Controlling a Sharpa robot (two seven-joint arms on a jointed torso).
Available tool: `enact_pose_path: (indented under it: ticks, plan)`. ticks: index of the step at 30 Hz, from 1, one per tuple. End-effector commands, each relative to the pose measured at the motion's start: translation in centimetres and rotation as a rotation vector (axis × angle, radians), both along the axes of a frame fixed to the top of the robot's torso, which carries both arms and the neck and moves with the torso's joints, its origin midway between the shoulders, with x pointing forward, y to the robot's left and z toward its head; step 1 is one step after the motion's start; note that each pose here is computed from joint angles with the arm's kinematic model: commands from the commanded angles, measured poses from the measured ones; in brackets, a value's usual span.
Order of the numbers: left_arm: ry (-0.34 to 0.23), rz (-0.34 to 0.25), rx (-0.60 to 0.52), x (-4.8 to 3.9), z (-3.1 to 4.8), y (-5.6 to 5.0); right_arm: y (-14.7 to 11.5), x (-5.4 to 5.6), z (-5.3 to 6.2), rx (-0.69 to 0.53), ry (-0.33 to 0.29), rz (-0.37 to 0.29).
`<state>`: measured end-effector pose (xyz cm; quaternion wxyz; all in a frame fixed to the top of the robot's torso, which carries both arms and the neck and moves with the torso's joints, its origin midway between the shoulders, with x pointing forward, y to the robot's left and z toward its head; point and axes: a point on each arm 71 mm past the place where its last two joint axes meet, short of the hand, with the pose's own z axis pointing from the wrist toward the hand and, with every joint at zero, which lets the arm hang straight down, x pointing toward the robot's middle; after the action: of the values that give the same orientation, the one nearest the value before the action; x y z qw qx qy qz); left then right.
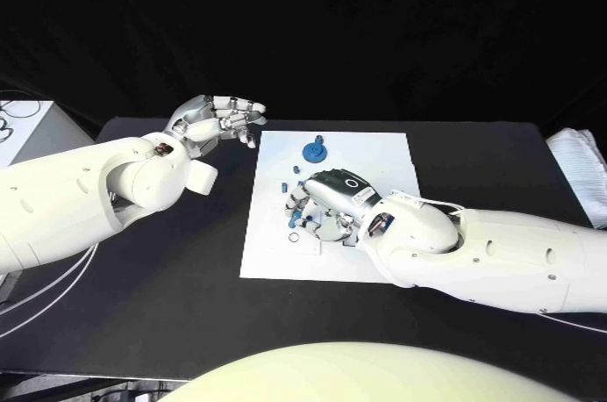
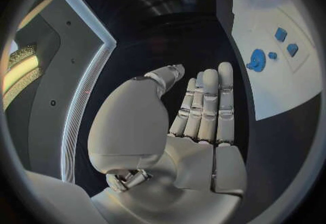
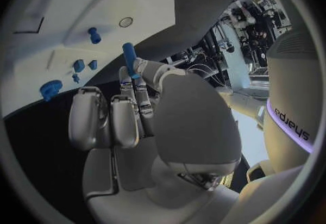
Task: Assemble the parts on the task board
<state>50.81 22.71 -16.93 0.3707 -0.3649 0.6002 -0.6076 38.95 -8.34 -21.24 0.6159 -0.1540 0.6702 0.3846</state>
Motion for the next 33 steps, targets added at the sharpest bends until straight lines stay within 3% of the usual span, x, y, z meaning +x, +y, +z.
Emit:
enact_pose_path:
  ticks: [1,10,33]
  plan:
    - [-0.004,-0.023,-0.012,-0.09,0.12,-0.4,0.3,-0.2,-0.4,-0.004,-0.007,0.024]
    - [-0.003,-0.024,-0.012,-0.07,0.11,-0.4,0.3,-0.2,-1.7,-0.040,0.017,0.004]
    - [-0.003,-0.024,-0.012,-0.09,0.11,-0.4,0.3,-0.1,-2.5,-0.079,0.040,0.004]
